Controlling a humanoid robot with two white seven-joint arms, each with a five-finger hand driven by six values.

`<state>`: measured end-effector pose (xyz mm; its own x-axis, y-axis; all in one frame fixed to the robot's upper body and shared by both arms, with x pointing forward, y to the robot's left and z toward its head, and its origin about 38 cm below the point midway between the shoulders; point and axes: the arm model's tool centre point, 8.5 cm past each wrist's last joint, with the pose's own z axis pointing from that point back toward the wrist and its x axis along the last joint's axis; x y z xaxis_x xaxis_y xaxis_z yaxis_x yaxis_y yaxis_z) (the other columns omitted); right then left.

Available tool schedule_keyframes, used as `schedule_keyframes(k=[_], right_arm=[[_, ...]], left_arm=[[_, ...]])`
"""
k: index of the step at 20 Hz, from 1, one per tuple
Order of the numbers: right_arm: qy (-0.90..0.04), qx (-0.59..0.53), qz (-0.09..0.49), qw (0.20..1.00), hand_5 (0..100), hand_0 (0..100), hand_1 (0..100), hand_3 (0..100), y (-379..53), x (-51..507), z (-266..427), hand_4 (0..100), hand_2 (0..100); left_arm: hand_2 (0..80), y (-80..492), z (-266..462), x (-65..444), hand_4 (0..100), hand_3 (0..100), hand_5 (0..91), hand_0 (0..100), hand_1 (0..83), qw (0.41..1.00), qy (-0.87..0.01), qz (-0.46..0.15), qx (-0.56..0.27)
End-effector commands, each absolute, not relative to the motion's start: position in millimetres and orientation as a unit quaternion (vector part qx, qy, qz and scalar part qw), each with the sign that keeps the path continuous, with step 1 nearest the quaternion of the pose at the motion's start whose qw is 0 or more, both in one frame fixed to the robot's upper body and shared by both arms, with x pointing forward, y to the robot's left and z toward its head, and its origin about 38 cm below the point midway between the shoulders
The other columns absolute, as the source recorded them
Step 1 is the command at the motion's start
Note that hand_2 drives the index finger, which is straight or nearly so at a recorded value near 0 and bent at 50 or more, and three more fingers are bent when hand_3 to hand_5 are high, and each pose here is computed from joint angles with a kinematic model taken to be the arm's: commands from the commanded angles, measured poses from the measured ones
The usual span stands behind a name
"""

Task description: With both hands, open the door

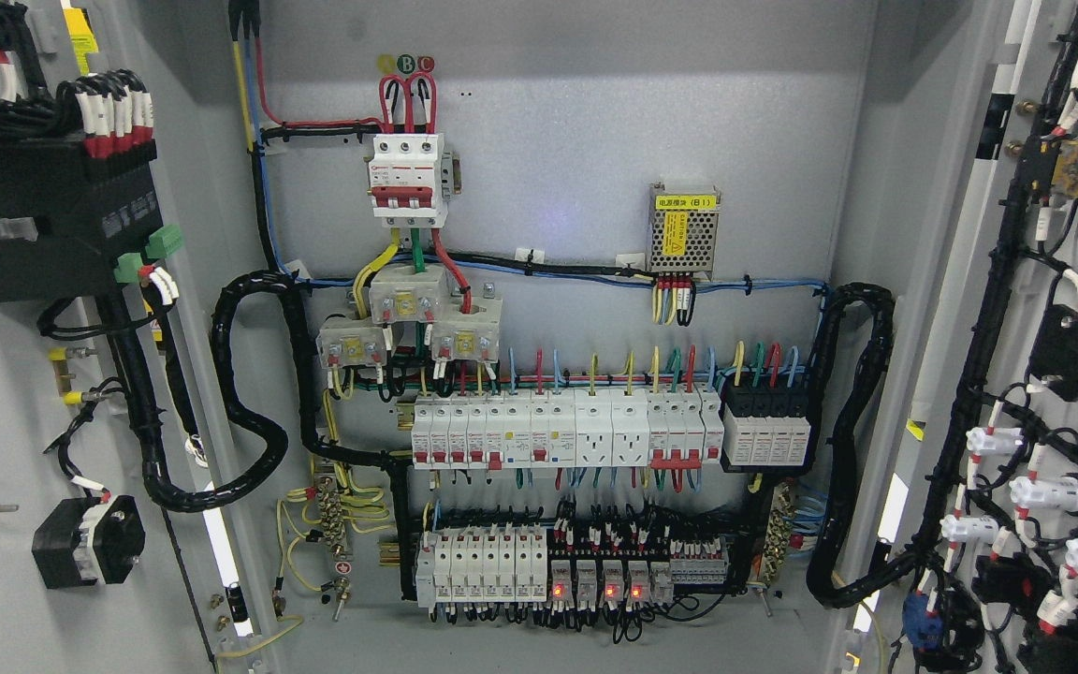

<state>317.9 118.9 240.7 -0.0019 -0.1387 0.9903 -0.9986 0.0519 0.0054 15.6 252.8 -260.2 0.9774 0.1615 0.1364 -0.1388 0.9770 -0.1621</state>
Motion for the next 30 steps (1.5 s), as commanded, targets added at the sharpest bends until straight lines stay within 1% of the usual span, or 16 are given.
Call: schedule_keyframes(k=[1, 8, 13, 22, 25, 28, 30], right_arm=[[-0.524, 0.532, 0.460, 0.481, 0, 0, 50, 0, 135.3, 301.8, 234.8, 0, 4], [-0.533, 0.519, 0.465, 0.480, 0, 0, 50, 0, 136.8, 309.9, 240.9, 0, 4], [-0.526, 0.520, 0.471, 0.481, 0, 0, 50, 0, 139.6, 305.1, 237.2, 0, 4], [-0.538, 0.510, 0.457, 0.491, 0, 0, 50, 0, 136.7, 313.5, 237.9, 0, 4], [-0.563, 0.505, 0.412, 0.508, 0, 0, 50, 0, 116.2, 339.9, 246.3, 0, 4], [-0.591, 0.502, 0.360, 0.519, 0, 0, 50, 0, 88.3, 358.4, 249.7, 0, 4], [-0.604, 0.494, 0.323, 0.535, 0, 0, 50, 0, 56.6, 366.2, 238.3, 0, 4]], left_arm=[[0.0, 258.4, -260.1, 0.0, 0, 0, 0.0, 12, 55.6, 0.992, -0.065, 0.077, -0.071], [0.0, 257.2, -260.2, 1.1, 0, 0, 0.0, 12, 55.6, 0.992, -0.066, 0.079, -0.073], [0.0, 257.1, -260.2, 1.6, 0, 0, 0.0, 12, 55.6, 0.992, -0.067, 0.079, -0.073], [0.0, 257.2, -260.2, 6.5, 0, 0, 0.0, 12, 55.6, 0.991, -0.073, 0.080, -0.073], [0.0, 244.4, -260.9, 6.6, 0, 0, 0.0, 12, 55.6, 0.991, -0.073, 0.080, -0.083], [0.0, 242.7, -260.5, 13.2, 0, 0, 0.0, 12, 55.6, 0.989, -0.091, 0.077, -0.084], [0.0, 243.5, -259.7, 26.7, 0, 0, 0.0, 12, 55.6, 0.986, -0.122, 0.076, -0.084]])
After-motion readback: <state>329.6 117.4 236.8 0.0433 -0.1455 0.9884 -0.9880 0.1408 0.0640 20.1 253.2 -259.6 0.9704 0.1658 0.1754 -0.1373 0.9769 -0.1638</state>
